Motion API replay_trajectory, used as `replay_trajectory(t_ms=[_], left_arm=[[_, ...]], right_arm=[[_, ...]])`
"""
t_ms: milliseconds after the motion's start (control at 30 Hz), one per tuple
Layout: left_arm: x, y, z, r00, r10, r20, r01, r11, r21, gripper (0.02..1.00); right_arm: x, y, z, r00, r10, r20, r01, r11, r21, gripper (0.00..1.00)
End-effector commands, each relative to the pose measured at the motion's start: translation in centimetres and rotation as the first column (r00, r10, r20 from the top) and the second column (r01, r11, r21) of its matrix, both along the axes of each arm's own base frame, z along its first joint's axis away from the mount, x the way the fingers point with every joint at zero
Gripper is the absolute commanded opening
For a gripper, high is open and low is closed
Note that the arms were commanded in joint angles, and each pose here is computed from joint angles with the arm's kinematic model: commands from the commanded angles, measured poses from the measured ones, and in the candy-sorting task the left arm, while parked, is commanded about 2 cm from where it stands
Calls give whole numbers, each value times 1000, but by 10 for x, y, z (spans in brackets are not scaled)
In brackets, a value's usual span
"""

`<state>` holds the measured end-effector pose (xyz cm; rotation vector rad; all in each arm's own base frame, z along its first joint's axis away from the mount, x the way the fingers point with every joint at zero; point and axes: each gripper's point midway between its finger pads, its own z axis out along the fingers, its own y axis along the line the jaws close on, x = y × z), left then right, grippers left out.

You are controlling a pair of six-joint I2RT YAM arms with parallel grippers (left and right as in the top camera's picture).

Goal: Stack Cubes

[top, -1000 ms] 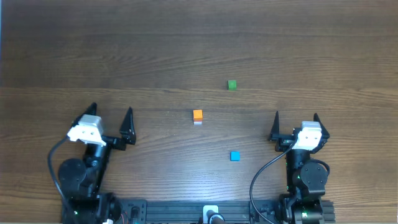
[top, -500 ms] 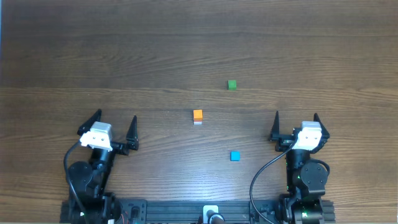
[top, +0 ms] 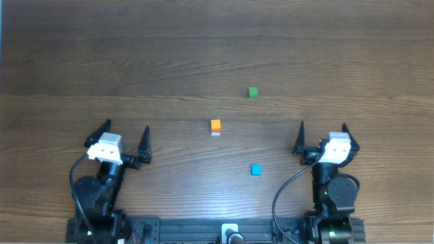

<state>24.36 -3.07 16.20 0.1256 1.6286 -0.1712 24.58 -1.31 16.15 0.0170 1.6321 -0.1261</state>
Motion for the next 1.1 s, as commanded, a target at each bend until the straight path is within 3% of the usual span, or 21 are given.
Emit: replay_trajectory(t_ms=[33, 333, 433, 500, 633, 800, 967, 1100], left_arm=[[-1, -6, 0, 999, -30, 11, 30, 999, 17, 1000], [-1, -6, 0, 999, -31, 11, 31, 999, 17, 1000], [-1, -6, 0, 999, -31, 11, 31, 999, 17, 1000], [-1, -6, 0, 999, -31, 10, 31, 999, 17, 1000], [-1, -6, -1, 999, -31, 8, 31, 999, 17, 1000], [-1, -6, -1, 999, -31, 8, 31, 999, 17, 1000], [-1, -6, -1, 999, -31, 8, 31, 999, 17, 1000], [-1, -6, -1, 999, -31, 8, 31, 999, 17, 1000]], right_arm=[[0, 1, -2, 1000, 4, -2, -4, 1000, -4, 993], [0, 1, 5, 1000, 4, 25, -4, 1000, -4, 991], [1, 11, 17, 995, 58, 78, -61, 997, 40, 991], [1, 18, 25, 989, 98, 112, -102, 994, 36, 991], [-6, 25, 69, 955, 135, 265, -162, 984, 80, 993], [-24, 34, 134, 930, 192, 315, -225, 972, 73, 993], [-34, 47, 203, 936, 272, 224, -285, 958, 30, 993], [-22, 50, 238, 957, 284, 67, -288, 955, 68, 993]])
